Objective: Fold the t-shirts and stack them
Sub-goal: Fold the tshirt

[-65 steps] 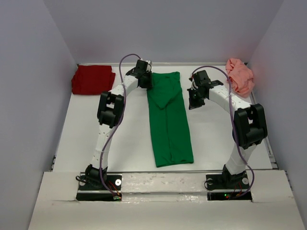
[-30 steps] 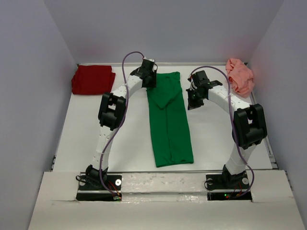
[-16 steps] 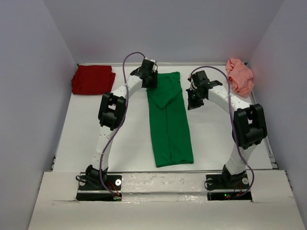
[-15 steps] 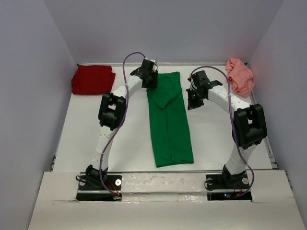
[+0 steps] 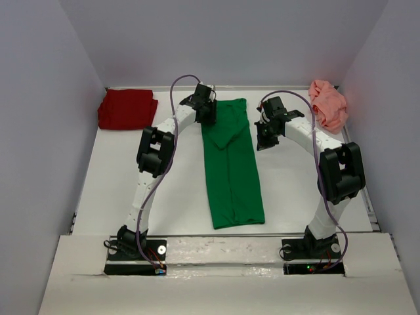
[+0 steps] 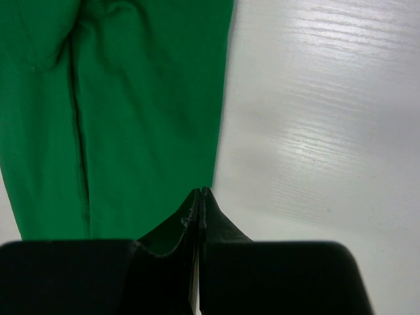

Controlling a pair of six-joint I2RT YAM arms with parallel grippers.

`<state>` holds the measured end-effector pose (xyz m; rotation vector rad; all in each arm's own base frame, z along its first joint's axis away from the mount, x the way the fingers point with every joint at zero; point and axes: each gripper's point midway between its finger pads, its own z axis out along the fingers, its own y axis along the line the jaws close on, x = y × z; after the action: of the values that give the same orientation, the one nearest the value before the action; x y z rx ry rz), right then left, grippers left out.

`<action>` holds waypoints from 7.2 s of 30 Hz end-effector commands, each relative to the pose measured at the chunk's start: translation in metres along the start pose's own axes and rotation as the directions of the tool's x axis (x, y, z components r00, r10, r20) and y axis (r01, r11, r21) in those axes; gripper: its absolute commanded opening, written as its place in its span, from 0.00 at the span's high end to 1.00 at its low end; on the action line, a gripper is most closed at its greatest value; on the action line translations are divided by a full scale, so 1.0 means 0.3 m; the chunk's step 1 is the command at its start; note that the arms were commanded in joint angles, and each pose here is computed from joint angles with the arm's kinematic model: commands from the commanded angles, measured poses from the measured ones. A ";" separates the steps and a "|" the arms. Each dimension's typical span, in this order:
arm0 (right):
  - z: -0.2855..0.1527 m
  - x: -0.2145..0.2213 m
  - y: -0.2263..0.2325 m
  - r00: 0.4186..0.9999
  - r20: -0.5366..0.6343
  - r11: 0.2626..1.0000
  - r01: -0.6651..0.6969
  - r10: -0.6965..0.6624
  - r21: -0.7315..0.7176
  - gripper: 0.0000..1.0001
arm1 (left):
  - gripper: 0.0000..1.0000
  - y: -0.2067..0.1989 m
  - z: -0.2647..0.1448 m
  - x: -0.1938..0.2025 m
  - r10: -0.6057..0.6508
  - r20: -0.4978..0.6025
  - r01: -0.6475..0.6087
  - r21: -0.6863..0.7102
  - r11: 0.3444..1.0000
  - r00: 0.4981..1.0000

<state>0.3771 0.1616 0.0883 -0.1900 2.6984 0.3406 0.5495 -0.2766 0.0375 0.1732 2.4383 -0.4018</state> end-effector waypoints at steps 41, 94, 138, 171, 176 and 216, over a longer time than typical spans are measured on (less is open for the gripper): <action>0.014 -0.043 0.020 0.999 0.029 1.000 0.019 -0.019 -0.018 1.00 | 1.00 -0.010 -0.217 -0.336 0.048 0.271 -0.024 -0.090 0.996 0.961; -0.292 0.152 0.059 0.972 0.209 0.992 -0.087 0.105 -0.097 0.81 | 0.11 -0.179 -0.790 0.218 -0.197 0.106 0.179 0.161 0.971 0.975; 0.180 0.488 0.391 0.983 -0.172 0.979 0.023 -0.059 -0.203 1.00 | 1.00 -0.328 -1.133 0.433 -0.225 0.089 0.172 0.402 0.899 0.970; 0.062 0.471 0.337 0.982 -0.075 0.978 -0.181 0.174 -0.105 1.00 | 1.00 -0.297 -1.097 0.516 -0.207 0.034 0.180 0.377 0.909 0.978; 0.050 0.475 0.328 0.988 -0.052 0.984 -0.148 0.144 -0.097 1.00 | 1.00 -0.285 -1.095 0.532 -0.204 0.028 0.180 0.364 0.914 0.979; -0.061 0.826 0.319 0.967 -0.054 0.951 -0.256 0.250 -0.176 0.43 | 0.28 -0.121 -0.903 1.087 -0.325 -0.309 0.401 0.230 0.887 0.894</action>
<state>0.1257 0.2252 0.0276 0.1082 2.7247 0.6874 0.1323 -0.2072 0.0403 -0.1311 2.6639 -0.9033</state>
